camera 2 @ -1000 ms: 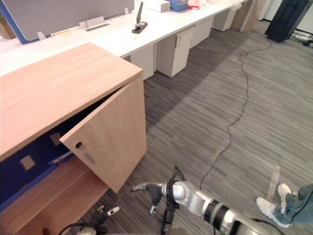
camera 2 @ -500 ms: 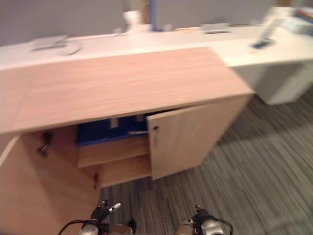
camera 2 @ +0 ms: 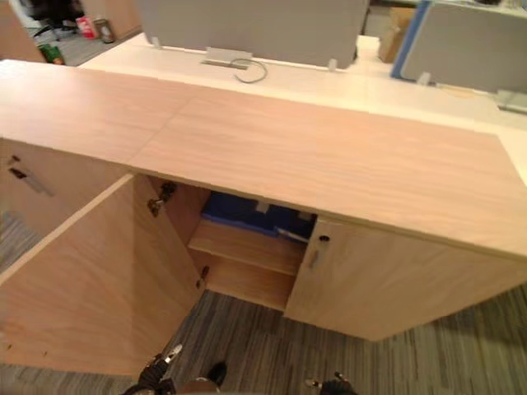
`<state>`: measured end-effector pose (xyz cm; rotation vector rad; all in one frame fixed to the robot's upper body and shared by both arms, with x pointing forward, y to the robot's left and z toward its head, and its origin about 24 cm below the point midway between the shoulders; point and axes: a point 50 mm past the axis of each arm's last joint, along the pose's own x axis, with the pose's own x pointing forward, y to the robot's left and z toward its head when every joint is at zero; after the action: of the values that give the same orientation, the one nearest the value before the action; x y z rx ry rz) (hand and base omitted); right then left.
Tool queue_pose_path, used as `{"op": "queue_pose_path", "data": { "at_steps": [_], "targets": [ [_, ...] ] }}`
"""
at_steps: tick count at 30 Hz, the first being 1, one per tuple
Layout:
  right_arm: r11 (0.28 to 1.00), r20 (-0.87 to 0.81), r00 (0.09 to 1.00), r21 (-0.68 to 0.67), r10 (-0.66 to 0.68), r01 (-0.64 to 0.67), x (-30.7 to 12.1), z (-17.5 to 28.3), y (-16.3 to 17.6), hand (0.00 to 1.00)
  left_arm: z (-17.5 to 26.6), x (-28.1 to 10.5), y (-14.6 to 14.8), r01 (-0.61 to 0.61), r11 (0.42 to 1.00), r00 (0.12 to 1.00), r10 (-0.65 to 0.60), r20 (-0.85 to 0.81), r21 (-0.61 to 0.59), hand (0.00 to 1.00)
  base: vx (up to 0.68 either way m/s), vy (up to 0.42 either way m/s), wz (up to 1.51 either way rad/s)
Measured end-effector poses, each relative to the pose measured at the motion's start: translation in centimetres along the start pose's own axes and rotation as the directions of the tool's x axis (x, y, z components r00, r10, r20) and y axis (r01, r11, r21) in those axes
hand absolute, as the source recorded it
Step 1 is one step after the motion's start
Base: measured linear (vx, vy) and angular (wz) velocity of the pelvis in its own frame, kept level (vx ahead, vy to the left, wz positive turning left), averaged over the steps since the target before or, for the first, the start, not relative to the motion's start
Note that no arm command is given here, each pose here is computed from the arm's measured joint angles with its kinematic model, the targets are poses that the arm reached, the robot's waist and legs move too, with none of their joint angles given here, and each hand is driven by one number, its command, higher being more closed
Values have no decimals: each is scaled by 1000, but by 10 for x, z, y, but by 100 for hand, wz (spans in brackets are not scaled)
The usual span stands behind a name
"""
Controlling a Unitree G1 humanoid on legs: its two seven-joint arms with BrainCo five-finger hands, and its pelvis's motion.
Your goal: Walk over to the cabinet, pick up the folder, carry it to the office cabinet, place the folder inside the office cabinet, then close the office cabinet door
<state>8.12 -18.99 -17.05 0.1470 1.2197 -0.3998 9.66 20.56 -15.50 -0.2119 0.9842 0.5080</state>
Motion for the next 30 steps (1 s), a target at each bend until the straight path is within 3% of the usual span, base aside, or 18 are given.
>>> {"op": "queue_pose_path", "data": {
  "at_steps": [18, 30],
  "targets": [
    [993, 10, 1000, 117, 8, -9, 1, 5, 5, 0, 10, 5, 11, -5, 990, 1000, 2, 15, 142, 0, 23, 57, 63],
    [990, 9, 1000, 139, 26, -27, 0, 5, 11, 0, 7, 5, 22, -46, 997, 999, 46, -2, 67, 0, 43, -29, 6]
  ]
}}
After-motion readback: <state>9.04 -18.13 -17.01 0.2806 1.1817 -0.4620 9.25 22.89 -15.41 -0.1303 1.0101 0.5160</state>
